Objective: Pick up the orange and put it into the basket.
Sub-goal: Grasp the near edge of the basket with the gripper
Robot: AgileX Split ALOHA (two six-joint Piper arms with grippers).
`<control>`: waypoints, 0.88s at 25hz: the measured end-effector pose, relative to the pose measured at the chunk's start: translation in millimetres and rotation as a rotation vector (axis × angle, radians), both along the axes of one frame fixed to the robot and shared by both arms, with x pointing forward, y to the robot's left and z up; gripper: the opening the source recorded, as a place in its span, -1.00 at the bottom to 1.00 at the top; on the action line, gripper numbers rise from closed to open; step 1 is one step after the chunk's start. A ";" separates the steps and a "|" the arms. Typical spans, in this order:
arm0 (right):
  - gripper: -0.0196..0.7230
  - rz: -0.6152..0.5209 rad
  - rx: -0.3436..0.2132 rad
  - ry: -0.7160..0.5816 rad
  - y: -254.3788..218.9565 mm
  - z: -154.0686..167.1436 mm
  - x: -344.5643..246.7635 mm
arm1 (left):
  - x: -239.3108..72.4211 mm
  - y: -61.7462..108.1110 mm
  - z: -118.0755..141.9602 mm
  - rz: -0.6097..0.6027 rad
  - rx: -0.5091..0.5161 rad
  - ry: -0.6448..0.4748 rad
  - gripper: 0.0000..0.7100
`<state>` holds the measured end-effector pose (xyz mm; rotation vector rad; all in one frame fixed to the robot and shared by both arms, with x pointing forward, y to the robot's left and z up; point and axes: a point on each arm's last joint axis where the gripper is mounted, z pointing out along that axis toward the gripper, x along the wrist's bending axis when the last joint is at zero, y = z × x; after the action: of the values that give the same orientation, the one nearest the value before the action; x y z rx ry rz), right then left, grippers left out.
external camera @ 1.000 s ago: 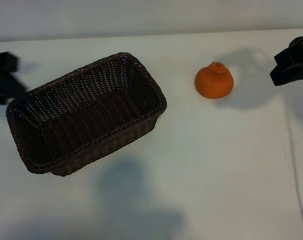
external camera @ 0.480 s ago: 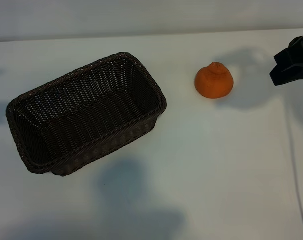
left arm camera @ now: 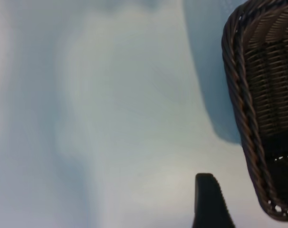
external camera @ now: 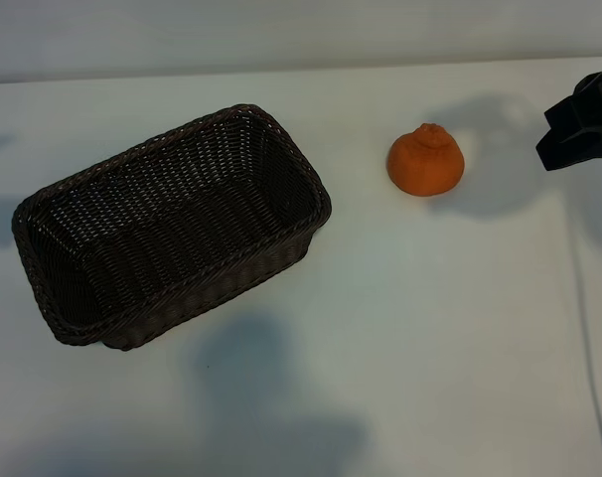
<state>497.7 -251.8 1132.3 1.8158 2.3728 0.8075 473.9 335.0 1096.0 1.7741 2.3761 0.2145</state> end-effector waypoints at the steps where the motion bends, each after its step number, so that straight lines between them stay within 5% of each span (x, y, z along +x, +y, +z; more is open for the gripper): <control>1: -0.28 0.000 0.000 0.000 0.0 0.0 0.0 | 3.6 -0.1 -3.1 0.001 -0.008 0.003 0.27; 22: -0.28 0.000 0.000 -0.001 0.0 0.0 0.1 | 56.8 5.1 -73.7 0.091 -0.071 0.121 0.28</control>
<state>497.8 -251.8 1132.3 1.8154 2.3719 0.8082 530.7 340.2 1022.3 1.6945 2.5172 0.0345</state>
